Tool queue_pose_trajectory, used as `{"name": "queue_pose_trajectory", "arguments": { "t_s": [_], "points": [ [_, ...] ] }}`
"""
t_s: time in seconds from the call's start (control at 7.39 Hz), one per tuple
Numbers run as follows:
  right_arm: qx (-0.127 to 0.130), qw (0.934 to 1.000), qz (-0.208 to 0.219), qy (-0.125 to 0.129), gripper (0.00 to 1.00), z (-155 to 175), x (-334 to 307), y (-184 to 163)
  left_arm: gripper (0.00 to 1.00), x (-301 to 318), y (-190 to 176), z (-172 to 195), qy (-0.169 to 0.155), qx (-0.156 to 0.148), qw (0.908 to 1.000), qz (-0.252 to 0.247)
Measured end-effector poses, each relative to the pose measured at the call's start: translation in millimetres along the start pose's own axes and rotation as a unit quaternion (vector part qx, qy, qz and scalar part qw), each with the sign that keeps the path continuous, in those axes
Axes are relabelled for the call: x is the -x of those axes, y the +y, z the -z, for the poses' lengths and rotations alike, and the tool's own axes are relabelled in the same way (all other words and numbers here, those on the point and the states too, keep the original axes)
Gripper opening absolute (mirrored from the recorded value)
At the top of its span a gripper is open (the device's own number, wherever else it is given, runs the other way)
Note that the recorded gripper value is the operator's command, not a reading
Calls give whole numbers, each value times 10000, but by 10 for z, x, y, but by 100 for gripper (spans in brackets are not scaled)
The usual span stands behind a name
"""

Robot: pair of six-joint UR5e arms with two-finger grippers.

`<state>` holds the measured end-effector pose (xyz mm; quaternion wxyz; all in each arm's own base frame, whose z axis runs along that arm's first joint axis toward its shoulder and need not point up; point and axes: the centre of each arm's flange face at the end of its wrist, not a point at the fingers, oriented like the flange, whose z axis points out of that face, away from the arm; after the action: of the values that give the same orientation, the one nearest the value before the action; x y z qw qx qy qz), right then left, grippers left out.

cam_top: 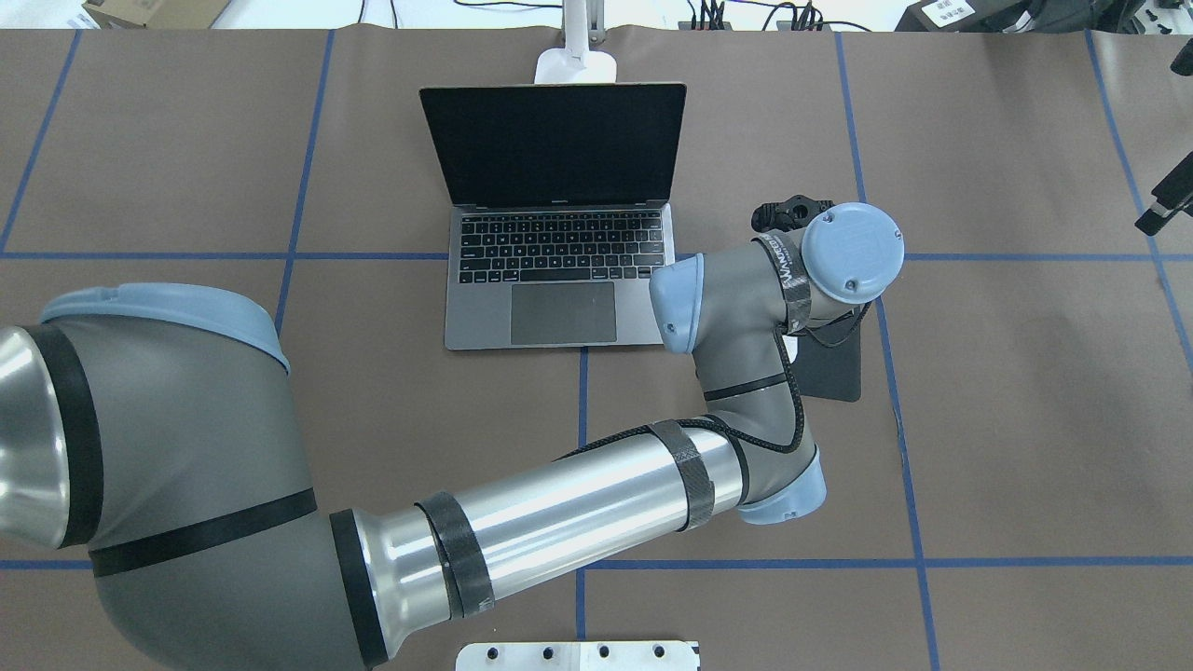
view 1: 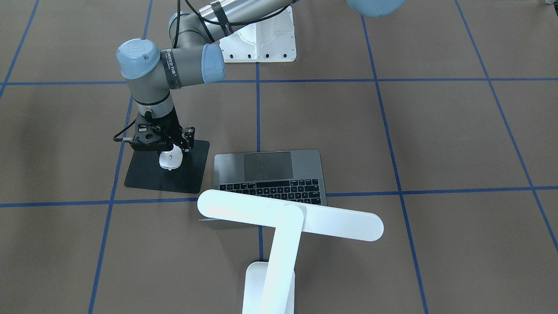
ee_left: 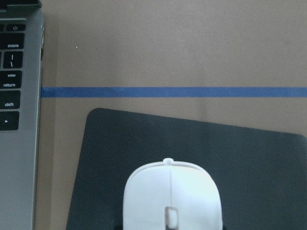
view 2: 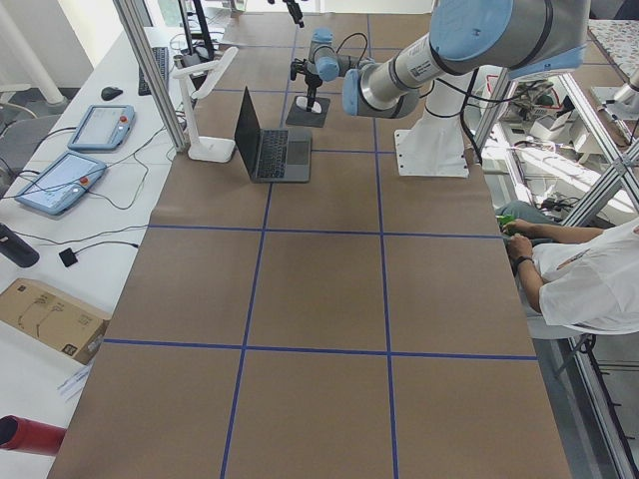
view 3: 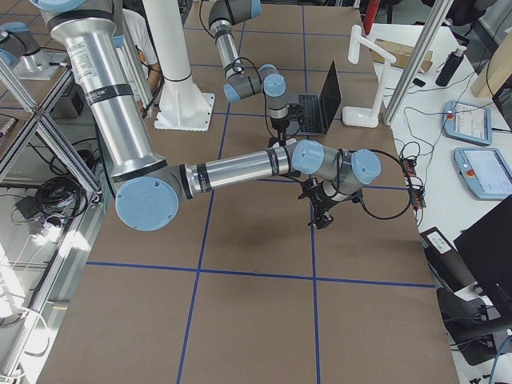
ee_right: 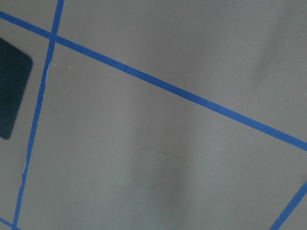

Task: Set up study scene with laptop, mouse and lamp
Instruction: 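Lower the white mouse onto the black mouse pad with the left gripper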

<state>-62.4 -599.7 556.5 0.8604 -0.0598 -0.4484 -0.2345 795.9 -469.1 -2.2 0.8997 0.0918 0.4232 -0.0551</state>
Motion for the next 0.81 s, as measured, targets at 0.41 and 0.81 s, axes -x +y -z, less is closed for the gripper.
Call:
{"name": "queue_pose_trajectory", "arguments": {
  "t_s": [0.41,0.81],
  "points": [
    [16,10000,-16,-13,100,-18,-13,-6,91,4,6,-17,15,-2,10000,81],
    [20,10000,-47,-84,100,-33,-27,-67,99,-10,11,4,43,-5,9999,97]
  ]
}}
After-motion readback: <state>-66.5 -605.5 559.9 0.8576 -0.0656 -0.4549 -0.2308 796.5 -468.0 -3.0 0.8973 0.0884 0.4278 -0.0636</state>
